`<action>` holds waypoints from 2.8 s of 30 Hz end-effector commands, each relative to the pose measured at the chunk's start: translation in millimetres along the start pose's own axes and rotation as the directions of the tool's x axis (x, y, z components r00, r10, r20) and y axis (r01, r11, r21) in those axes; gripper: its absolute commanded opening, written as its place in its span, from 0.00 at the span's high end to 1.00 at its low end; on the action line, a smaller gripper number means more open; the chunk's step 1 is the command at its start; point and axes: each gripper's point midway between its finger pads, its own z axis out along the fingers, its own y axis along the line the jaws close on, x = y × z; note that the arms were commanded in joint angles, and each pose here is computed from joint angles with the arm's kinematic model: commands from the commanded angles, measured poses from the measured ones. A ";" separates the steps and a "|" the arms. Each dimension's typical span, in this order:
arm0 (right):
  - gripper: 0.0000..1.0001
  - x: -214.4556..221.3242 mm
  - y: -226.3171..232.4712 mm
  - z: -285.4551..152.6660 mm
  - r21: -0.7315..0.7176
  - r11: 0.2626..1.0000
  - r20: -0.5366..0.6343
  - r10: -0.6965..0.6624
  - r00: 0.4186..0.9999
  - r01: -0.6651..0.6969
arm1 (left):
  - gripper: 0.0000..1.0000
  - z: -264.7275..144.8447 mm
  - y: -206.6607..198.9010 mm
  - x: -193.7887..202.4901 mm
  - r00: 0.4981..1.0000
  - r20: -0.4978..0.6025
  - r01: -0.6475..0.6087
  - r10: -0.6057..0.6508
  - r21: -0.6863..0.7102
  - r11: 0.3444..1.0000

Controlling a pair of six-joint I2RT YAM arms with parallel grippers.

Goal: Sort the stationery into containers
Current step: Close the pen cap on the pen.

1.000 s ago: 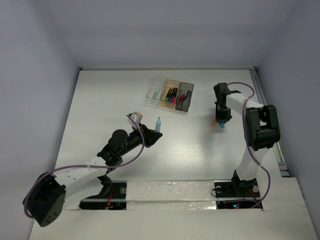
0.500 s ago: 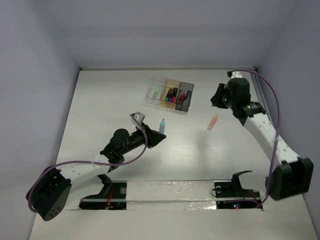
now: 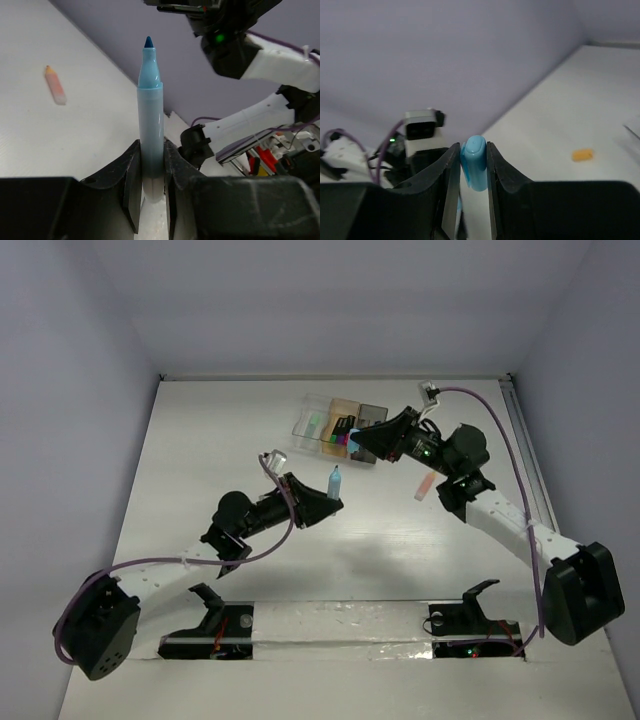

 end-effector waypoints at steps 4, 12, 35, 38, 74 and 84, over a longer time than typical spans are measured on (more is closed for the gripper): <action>1.00 -30.1 94.8 -11.7 -0.402 0.913 0.134 -0.012 0.991 0.065 | 1.00 3.0 -56.6 -44.6 0.995 0.100 -0.041 0.025 0.162 0.986; 1.00 -17.6 106.2 -8.0 -0.460 0.887 0.096 0.022 0.995 0.024 | 1.00 4.2 -67.3 -56.3 0.991 0.122 -0.079 0.059 0.175 0.981; 1.00 -7.9 105.7 10.0 -0.509 0.858 0.015 0.087 0.996 -0.068 | 1.00 0.8 -70.9 -56.2 0.989 0.113 -0.109 0.091 0.171 0.979; 1.00 -8.5 106.6 10.4 -0.516 0.854 0.014 0.089 0.996 -0.069 | 1.00 0.8 -70.8 -55.6 0.990 0.107 -0.109 0.092 0.169 0.980; 1.00 44.0 90.7 7.6 -0.473 0.835 -0.221 0.197 0.955 -0.281 | 1.00 1.2 -79.8 -79.2 0.970 0.161 -0.203 0.182 0.121 0.972; 1.00 99.4 66.4 -10.9 -0.313 0.885 -0.380 0.215 0.900 -0.344 | 1.00 -5.1 -88.8 -90.7 0.956 0.193 -0.244 0.221 0.101 0.965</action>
